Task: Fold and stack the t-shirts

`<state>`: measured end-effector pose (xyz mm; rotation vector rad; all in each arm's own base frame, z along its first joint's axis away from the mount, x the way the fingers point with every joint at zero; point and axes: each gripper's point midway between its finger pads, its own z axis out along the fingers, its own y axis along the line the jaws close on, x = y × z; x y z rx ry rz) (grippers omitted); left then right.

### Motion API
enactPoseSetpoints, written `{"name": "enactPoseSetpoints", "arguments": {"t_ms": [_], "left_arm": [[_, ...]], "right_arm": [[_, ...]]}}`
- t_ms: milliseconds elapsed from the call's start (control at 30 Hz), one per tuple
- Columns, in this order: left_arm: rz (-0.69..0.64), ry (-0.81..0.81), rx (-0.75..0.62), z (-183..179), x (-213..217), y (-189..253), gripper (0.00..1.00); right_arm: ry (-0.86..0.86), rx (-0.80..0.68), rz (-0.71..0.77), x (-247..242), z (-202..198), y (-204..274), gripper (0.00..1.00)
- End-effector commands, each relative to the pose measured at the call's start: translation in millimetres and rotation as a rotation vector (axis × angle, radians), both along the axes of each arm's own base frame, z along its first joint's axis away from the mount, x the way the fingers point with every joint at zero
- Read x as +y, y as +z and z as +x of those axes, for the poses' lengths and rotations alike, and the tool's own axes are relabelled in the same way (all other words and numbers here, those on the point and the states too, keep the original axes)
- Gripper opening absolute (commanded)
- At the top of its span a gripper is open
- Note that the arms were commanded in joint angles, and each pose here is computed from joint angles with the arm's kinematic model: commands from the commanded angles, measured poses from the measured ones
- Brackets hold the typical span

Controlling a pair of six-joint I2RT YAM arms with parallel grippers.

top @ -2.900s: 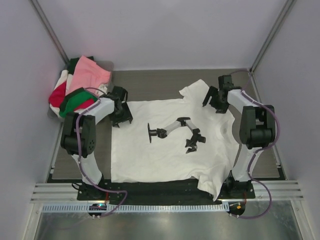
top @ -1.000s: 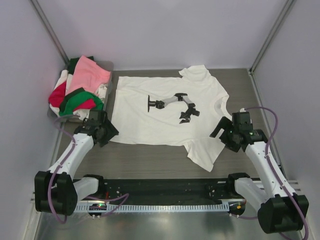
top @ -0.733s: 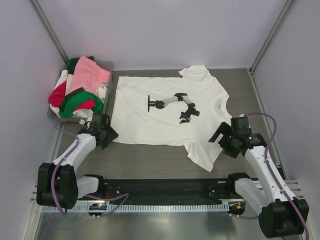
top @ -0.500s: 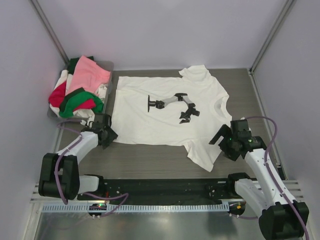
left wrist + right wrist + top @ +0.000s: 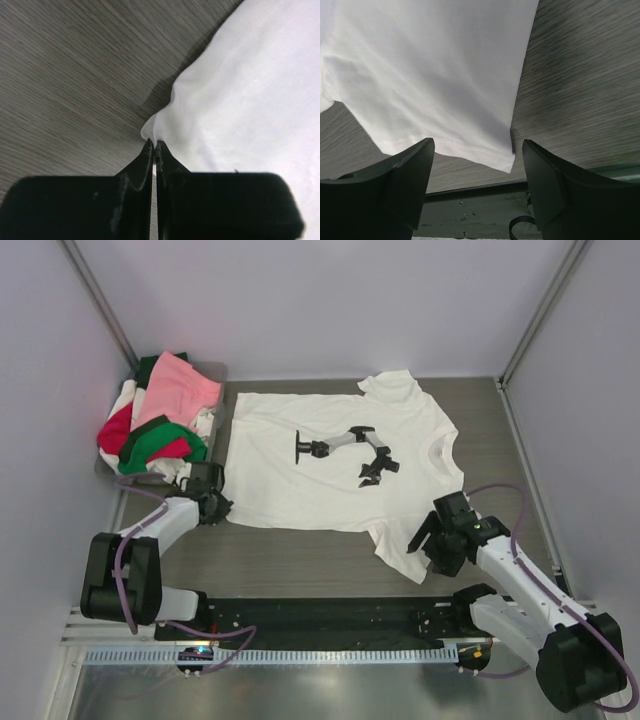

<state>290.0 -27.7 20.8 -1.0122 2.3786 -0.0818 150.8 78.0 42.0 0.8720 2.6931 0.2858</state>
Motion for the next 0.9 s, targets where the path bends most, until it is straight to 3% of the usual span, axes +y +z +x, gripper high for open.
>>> {"name": "enactPoseSetpoints", "arguments": {"t_ms": [0,233,333,367,467,867], "left_arm": [[0.004,-0.005,-0.085,15.1,1.6,25.2,0.0],[-0.018,-0.018,-0.103,12.7,-2.3,40.1,0.0],[-0.051,-0.025,-0.103,9.2,-8.0,43.2,0.0],[-0.059,-0.023,-0.102,7.7,-8.8,44.3,0.0],[-0.091,-0.035,-0.101,0.2,-14.3,53.3,0.0],[-0.127,-0.036,-0.144,-51.1,-13.8,97.2,0.0]], "right_arm": [[-0.049,0.041,0.046,12.6,-6.6,-18.8,0.75],[-0.029,0.05,0.054,25.0,-10.4,-34.7,0.56],[-0.032,0.045,0.058,26.9,-11.6,-36.1,0.31],[-0.033,0.03,0.066,27.8,-10.3,-33.0,0.18],[-0.046,-0.029,0.045,23.0,-2.1,-14.8,0.01],[-0.013,-0.148,0.063,16.3,-6.2,65.6,0.01]]}}
